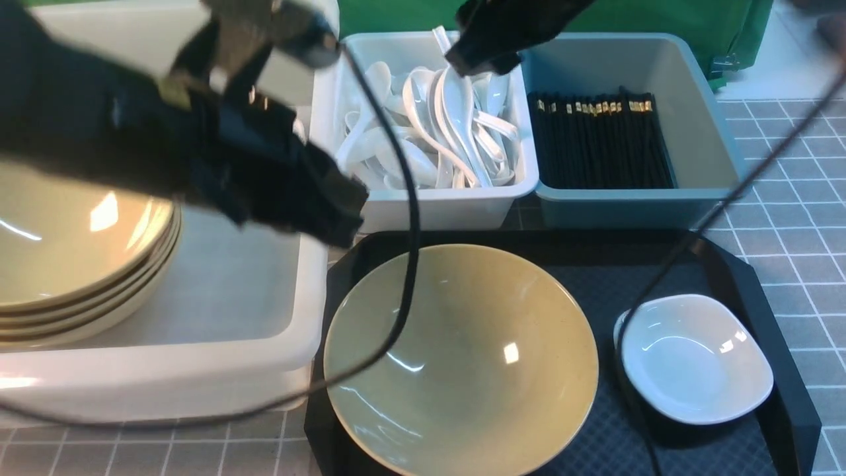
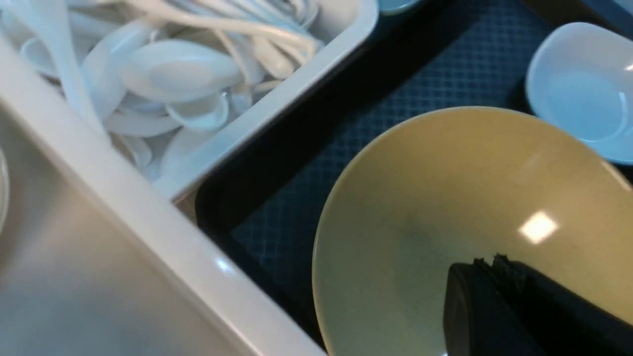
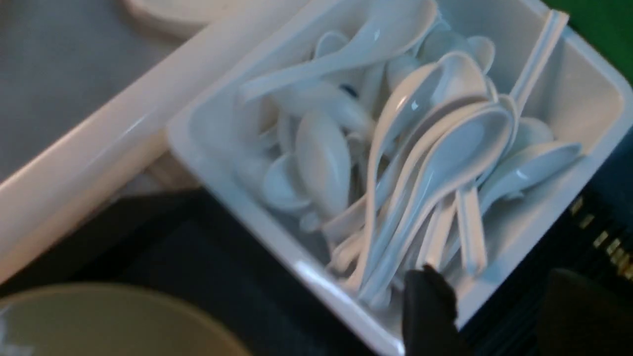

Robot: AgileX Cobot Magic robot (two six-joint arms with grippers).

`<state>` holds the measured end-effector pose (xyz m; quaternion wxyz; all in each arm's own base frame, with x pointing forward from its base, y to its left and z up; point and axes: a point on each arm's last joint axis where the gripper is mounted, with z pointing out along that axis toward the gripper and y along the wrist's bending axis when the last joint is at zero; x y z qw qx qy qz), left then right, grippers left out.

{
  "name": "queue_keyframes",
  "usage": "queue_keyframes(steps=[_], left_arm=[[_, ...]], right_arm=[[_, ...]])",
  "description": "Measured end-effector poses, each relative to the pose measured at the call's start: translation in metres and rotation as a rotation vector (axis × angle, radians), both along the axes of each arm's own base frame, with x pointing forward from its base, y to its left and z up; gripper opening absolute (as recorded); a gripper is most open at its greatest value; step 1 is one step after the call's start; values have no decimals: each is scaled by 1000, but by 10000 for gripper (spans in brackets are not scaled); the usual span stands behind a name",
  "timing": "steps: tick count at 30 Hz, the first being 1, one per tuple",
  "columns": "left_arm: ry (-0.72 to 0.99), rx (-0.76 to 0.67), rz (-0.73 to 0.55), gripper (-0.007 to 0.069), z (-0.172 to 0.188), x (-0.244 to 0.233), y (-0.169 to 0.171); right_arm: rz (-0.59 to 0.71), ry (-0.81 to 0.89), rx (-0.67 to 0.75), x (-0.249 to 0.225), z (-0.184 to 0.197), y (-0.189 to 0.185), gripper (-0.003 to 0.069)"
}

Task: On grey table put chopsticks spoon bowls plates into blue grey white boxes.
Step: 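Place the white spoon into the bin of spoons with the right gripper, then grasp the large bowl on the tray by its rim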

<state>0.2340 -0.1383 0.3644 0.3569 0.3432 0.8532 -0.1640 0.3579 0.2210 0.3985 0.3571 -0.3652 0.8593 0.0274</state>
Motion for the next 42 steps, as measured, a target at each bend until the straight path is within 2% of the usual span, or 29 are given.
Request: queue_keyframes(steps=[3, 4, 5, 7, 12, 16, 21, 24, 28, 32, 38, 40, 42], left_arm=[[0, 4, -14, -8, 9, 10, -6], [-1, 5, -18, -8, 10, 12, -7], [10, 14, -34, -8, 9, 17, -12], [64, 43, -76, -2, 1, 23, -25], [193, 126, -144, 44, -21, 31, -50], [253, 192, -128, 114, -33, 48, -60], [279, 335, -68, 253, -56, 80, -64], [274, 377, -67, 311, -67, 90, -66], [291, 430, -89, 380, -101, 107, -73], [295, 434, -90, 386, -124, 118, -80], [300, 437, -89, 374, -139, 124, -83], [318, 441, -91, 347, -146, 125, -85], [337, 439, -92, 288, -149, 125, -85]], right_arm=[[67, 30, -46, -36, 23, -2, 151], [73, 33, -48, -39, 24, -2, 134], [100, 27, -54, -54, 32, -3, 78], [126, 34, -61, -72, 36, -6, 36], [146, 76, -76, -96, 29, -11, 33], [130, 128, -99, -115, 16, -25, 33], [101, 188, -122, -142, -1, -48, 33], [99, 201, -131, -151, -6, -55, 34], [79, 223, -136, -164, -14, -66, 35], [70, 230, -151, -168, -19, -71, 38], [55, 222, -161, -167, -20, -73, 39], [50, 219, -160, -166, -21, -73, 41], [49, 213, -153, -166, -22, -72, 41]])
